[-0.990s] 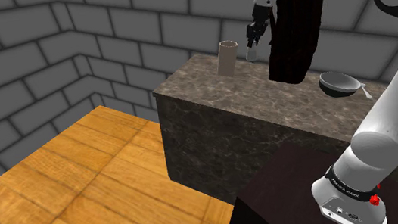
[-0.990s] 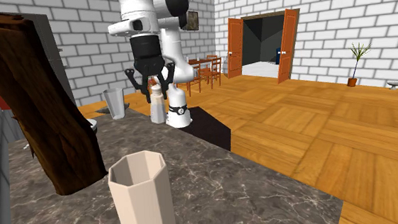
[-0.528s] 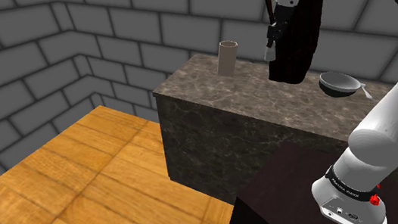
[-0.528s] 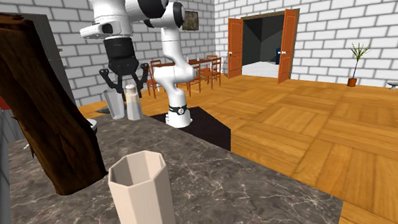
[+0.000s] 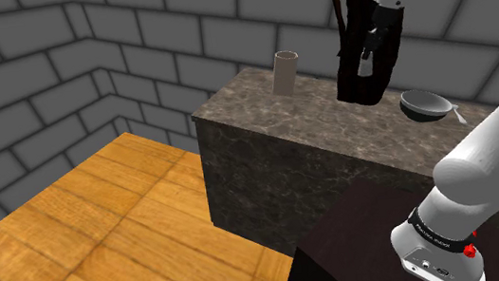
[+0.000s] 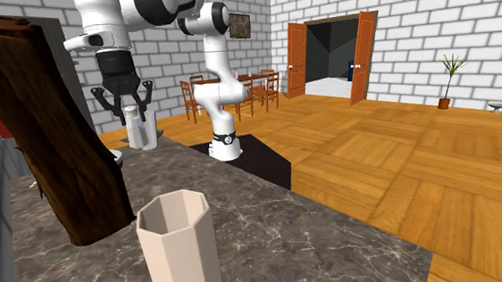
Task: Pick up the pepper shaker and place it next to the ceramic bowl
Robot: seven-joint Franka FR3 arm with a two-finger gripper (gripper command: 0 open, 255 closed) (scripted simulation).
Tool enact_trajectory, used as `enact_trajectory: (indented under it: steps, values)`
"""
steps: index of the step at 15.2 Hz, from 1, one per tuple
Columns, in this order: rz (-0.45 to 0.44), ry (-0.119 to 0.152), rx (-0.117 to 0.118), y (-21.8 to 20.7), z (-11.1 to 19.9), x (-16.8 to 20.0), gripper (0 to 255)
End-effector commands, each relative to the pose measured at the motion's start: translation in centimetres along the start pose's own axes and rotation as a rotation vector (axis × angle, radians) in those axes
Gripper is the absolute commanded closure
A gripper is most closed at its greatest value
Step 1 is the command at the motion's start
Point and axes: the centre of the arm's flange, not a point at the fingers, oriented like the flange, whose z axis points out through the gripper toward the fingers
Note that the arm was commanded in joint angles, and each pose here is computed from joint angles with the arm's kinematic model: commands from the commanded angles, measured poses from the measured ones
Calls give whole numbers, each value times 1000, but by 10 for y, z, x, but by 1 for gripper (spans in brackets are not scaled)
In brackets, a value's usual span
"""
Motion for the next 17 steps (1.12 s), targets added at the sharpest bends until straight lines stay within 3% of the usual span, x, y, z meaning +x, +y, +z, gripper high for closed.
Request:
enact_trajectory:
  steps: [1,7,17]
  values:
    - [-2,0,0,20,-3,-20,255]
    - [-2,0,0,83,-11,-80,255]
    - [-2,0,0,85,42,-84,255]
